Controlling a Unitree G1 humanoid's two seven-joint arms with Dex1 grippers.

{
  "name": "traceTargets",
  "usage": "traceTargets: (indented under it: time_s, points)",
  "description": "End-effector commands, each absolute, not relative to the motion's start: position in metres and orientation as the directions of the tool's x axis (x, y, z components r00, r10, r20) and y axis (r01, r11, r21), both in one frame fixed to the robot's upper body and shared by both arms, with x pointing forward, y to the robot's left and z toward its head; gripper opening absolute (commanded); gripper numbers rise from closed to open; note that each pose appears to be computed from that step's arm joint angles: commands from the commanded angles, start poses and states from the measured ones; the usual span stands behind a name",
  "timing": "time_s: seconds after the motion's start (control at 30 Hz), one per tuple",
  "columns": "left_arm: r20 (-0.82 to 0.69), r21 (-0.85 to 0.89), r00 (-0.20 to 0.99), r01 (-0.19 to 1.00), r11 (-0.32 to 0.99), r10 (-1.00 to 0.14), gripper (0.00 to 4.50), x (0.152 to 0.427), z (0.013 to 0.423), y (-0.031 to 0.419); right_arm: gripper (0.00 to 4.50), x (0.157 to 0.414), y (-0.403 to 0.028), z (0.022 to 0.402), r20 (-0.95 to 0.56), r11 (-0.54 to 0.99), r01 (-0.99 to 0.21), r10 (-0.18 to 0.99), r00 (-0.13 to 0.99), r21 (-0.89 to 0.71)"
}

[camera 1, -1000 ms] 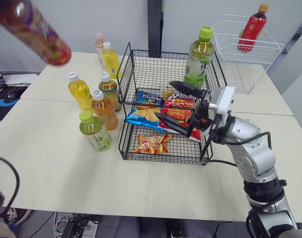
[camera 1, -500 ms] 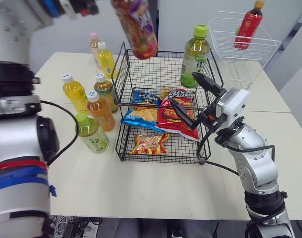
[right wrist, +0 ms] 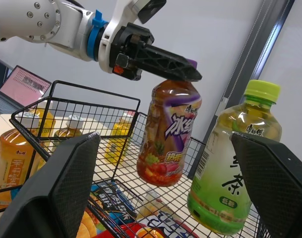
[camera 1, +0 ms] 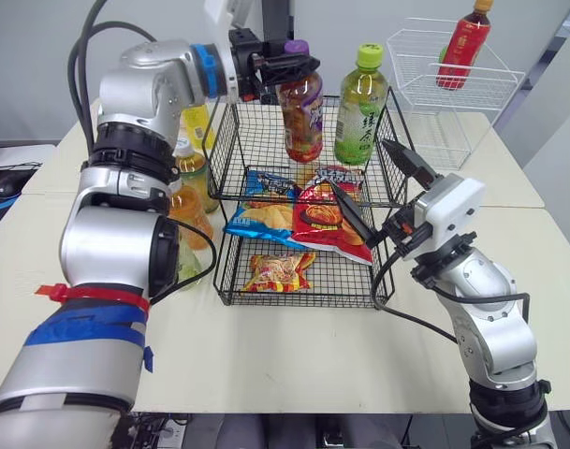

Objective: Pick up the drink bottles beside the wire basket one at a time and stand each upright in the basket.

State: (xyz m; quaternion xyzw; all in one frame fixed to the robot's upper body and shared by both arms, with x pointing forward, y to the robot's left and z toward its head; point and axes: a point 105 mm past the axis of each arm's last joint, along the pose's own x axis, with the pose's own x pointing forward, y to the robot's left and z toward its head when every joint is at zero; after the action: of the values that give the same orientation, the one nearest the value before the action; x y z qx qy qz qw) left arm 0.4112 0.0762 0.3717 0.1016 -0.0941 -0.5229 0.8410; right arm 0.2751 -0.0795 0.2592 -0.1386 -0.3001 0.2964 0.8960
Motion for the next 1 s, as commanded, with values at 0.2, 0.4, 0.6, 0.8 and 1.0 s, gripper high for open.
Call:
traceTargets:
  time_s: [0.2, 0.4, 0.6, 0.8, 1.0]
  points:
    - [0.117, 0.326, 0.400, 0.849, 0.416, -0.909, 2.62, 0.405, 0.395, 0.064, 4.50, 0.266, -0.081, 0.267, 0.485, 0.786, -0.434, 0.615, 0.622, -0.440]
    - [0.158, 0.312, 0.427, 0.834, 0.455, -0.890, 4.46, 0.402, 0.406, 0.080, 4.50, 0.266, -0.080, 0.266, 0.477, 0.775, -0.450, 0.630, 0.613, -0.444]
    - [0.225, 0.291, 0.493, 0.789, 0.540, -0.841, 4.48, 0.389, 0.415, 0.127, 4.50, 0.267, -0.074, 0.266, 0.462, 0.738, -0.501, 0.674, 0.577, -0.452]
    - [0.320, 0.292, 0.644, 0.631, 0.719, -0.695, 4.48, 0.362, 0.420, 0.195, 4.50, 0.272, -0.063, 0.268, 0.433, 0.658, -0.587, 0.753, 0.496, -0.471]
    - [0.345, 0.258, 0.838, 0.348, 0.902, -0.422, 4.48, 0.319, 0.398, 0.277, 4.50, 0.274, -0.048, 0.267, 0.368, 0.496, -0.719, 0.863, 0.346, -0.487]
